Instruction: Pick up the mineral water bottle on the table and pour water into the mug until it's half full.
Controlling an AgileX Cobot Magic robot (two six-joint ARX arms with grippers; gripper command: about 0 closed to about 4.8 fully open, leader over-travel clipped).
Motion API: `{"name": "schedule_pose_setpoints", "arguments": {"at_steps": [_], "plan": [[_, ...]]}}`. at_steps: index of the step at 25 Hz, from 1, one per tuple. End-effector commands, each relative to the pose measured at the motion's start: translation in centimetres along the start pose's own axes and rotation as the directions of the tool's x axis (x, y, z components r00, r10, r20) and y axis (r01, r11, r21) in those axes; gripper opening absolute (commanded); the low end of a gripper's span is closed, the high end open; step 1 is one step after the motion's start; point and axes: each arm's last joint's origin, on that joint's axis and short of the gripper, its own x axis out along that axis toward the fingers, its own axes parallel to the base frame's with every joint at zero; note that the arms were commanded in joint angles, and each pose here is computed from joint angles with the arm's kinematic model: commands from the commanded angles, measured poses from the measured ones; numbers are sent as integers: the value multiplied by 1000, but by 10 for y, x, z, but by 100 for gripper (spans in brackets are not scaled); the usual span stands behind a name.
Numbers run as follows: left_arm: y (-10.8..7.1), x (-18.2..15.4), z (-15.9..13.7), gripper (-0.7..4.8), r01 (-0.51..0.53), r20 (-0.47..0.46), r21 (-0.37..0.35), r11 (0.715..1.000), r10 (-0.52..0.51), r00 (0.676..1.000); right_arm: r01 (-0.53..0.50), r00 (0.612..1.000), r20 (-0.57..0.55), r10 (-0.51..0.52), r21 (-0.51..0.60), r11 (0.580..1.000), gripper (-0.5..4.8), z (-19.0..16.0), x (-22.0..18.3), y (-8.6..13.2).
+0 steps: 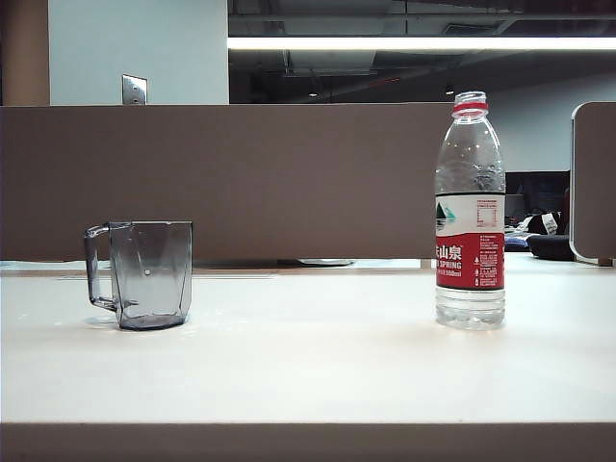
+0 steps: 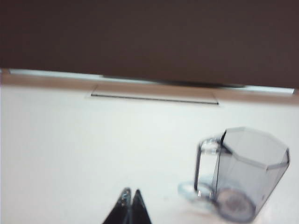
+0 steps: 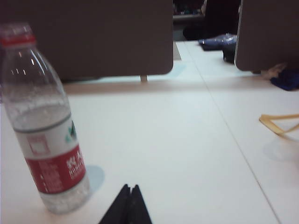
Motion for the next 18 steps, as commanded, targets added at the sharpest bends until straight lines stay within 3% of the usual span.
{"name": "schedule_pose_setpoints", "arguments": {"at_steps": [1,7,10,14,16,18], "plan": [[-1,-9,38,-5,-22,23,3,1000,22,999,-25,995,102,11,136,990,-5,40,-9,2],[-3,-19,66,-5,-3,17,-4,1000,3,1000,-21,995,98,10,110,994,-5,88,-21,3],[-8,-19,82,-5,125,-10,-5,992,-125,992,-24,998,61,21,45,999,-5,112,-19,5],[-15,-6,117,-5,202,-45,-10,979,-202,978,-56,998,-30,57,37,998,-5,148,-6,9],[-18,5,132,-5,216,-90,-6,976,-215,972,-53,996,-72,55,37,998,-5,158,4,11],[-24,34,152,-5,229,-190,-25,973,-230,955,-143,981,-125,148,48,989,-5,172,20,15]]}}
